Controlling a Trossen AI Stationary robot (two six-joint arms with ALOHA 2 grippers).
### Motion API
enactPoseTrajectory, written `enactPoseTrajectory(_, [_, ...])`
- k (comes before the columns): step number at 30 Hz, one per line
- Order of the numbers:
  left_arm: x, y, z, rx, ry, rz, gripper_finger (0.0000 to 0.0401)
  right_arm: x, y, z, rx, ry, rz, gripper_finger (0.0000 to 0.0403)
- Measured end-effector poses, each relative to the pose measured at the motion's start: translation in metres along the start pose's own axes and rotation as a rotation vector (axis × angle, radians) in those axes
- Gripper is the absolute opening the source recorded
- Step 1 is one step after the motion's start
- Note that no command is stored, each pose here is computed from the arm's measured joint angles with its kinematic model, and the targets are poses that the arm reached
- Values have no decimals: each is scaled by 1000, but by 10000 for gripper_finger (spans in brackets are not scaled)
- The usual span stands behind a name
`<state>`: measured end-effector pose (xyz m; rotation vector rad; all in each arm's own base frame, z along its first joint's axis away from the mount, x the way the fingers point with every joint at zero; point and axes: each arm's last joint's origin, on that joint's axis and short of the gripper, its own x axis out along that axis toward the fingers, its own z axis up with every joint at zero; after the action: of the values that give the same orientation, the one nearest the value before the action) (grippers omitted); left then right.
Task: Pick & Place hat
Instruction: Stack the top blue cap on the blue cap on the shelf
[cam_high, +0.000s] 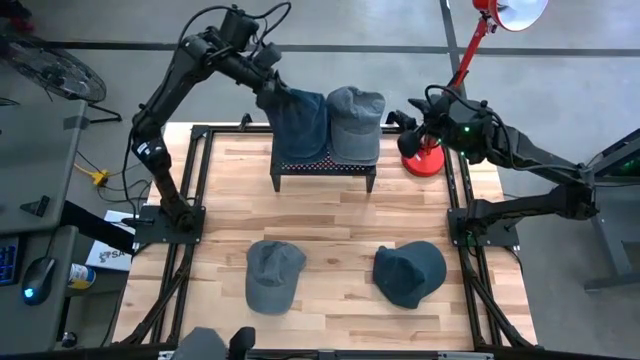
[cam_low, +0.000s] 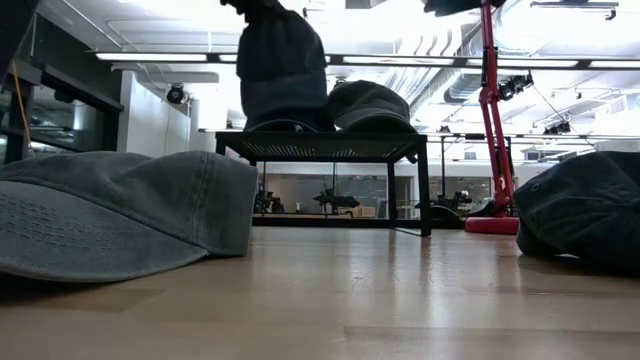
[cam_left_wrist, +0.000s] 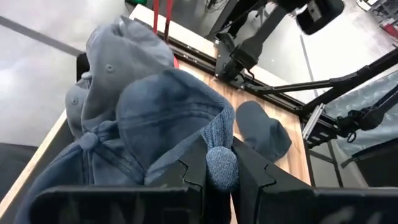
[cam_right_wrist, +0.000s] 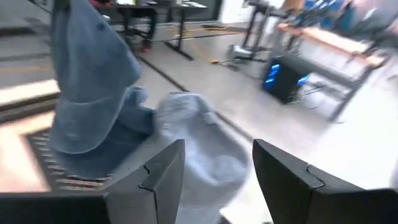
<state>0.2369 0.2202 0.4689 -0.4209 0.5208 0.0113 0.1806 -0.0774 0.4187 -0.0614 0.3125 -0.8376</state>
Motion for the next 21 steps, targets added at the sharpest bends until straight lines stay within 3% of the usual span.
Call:
enactPoseTrajectory(11, [23, 24, -2, -107, 55, 56, 36, 12, -36, 10, -128, -70, -190, 181])
enactPoseTrajectory(21, [47, 53, -6, -144, 114, 234, 36, 21, -70, 6, -97, -80, -158, 181])
